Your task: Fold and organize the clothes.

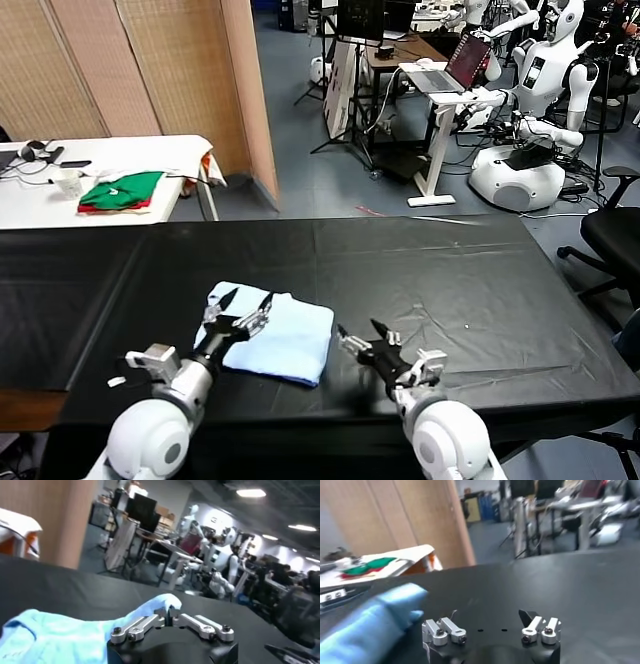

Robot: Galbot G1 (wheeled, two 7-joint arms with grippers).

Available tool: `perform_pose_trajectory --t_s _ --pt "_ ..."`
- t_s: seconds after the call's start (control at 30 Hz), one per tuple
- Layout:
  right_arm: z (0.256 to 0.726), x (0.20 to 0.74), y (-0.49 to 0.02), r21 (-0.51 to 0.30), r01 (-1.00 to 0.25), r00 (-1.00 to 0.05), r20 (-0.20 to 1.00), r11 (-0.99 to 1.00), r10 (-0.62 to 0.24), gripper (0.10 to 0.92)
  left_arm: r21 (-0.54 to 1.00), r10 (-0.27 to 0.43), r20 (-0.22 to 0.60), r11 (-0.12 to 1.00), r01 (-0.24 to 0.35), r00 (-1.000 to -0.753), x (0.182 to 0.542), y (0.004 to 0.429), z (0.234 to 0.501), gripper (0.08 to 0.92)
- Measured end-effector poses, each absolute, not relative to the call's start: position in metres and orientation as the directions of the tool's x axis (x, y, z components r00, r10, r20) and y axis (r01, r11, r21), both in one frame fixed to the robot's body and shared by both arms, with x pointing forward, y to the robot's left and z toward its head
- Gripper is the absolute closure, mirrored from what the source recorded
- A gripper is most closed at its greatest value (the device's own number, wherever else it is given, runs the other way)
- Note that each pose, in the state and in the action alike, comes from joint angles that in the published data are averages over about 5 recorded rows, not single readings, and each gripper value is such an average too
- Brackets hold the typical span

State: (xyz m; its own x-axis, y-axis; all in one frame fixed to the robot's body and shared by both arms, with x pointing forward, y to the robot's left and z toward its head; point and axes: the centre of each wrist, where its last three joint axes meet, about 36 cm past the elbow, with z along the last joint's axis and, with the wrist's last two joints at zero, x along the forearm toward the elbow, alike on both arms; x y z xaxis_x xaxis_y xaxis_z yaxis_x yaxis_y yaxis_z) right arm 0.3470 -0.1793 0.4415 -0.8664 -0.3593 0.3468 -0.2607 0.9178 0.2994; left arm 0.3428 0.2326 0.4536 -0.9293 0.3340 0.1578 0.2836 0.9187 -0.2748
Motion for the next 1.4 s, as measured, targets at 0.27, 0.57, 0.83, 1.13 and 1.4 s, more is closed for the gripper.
perform_pose_trajectory --t_s 0.27,0.57,0.83,1.13,1.4 --pt "0.424 0.356 -0.152 0.389 -0.258 -0.815 0.404 0.884 -0.415 0.115 -0.180 0.253 0.143 0.957 0.226 -0.957 0.338 0.252 0.449 0.093" --pt "0.410 0.359 -0.132 0.426 -0.251 -0.790 0.429 0.869 -0.438 0.295 -0.148 0.193 0.148 0.974 0.171 -0.970 0.330 0.267 0.443 0.093" --pt "0.407 0.372 -0.137 0.412 -0.233 -0.803 0.430 0.881 -0.413 0.788 -0.127 0.148 0.139 0.983 0.130 -0.979 0.322 0.273 0.437 0.092" --pt "0.409 0.396 -0.159 0.352 -0.208 -0.826 0.436 0.913 -0.357 0.882 -0.118 0.117 0.148 0.988 0.100 -0.982 0.312 0.276 0.431 0.092" --pt "0.421 0.415 -0.196 0.254 -0.179 -0.842 0.460 0.951 -0.281 0.876 -0.119 0.102 0.153 0.989 0.084 -0.983 0.311 0.280 0.427 0.092"
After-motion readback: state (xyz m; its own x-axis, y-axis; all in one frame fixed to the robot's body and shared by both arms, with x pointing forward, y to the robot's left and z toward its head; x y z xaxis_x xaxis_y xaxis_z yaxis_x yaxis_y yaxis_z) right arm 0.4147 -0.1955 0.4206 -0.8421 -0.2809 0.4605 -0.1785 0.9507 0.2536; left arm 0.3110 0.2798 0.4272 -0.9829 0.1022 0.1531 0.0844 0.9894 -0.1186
